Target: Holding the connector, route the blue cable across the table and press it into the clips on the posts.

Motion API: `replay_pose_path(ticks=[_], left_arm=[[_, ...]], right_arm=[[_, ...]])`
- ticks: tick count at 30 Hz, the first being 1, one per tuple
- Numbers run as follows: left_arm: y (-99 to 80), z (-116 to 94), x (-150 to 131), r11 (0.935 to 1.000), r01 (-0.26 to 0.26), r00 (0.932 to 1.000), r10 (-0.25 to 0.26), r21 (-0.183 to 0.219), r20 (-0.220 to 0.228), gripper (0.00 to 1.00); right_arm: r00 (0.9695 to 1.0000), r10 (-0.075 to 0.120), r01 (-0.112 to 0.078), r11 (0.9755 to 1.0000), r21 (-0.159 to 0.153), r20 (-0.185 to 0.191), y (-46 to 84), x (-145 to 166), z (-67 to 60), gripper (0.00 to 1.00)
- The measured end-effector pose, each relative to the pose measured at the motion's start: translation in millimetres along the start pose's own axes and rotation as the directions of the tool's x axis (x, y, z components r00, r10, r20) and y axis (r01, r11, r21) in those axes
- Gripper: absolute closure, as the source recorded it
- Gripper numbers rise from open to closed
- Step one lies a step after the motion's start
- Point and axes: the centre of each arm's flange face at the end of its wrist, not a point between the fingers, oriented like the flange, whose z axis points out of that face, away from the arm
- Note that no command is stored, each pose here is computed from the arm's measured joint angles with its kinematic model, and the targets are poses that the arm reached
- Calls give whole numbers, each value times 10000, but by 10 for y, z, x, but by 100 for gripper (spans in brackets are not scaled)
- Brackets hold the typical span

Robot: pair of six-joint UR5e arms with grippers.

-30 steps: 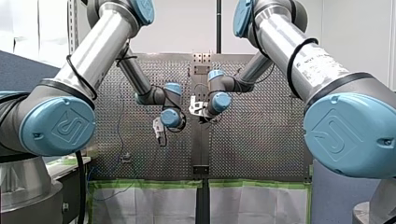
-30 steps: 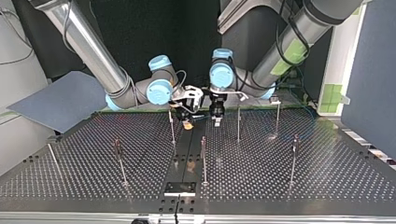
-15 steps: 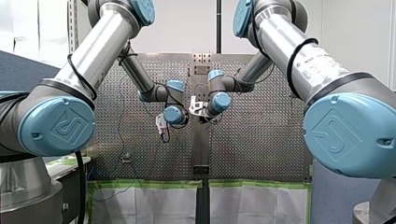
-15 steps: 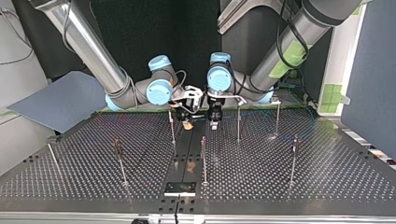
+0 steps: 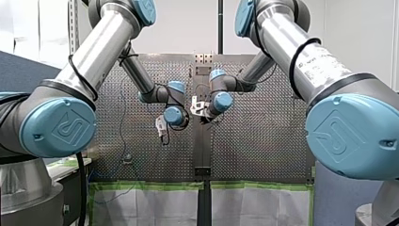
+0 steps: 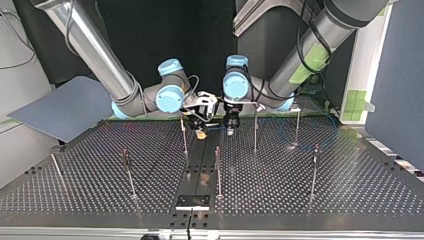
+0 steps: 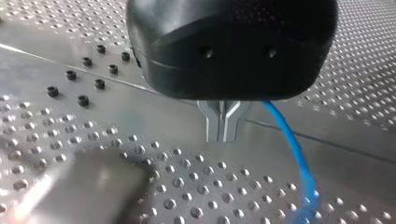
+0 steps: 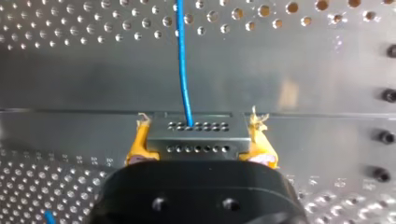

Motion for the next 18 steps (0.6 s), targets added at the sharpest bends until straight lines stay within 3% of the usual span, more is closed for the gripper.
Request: replay_pose_path(ticks=[8,13,18], left_arm=[[7,-150,-129,9994,-317,9985,312,-115,-444,100],[-71,-247,-366,9997,-259,9995,259,38,-154,100],[-161,-352,-626,9995,-257,9996,255,183,131,100]], right_arm=[[9995,-1,1,10000,24,-318,-57,456,-249,100],[9990,-43,48,9999,90,-453,-128,687,-415,100],[9991,-50,53,9999,85,-419,-134,711,-479,100]])
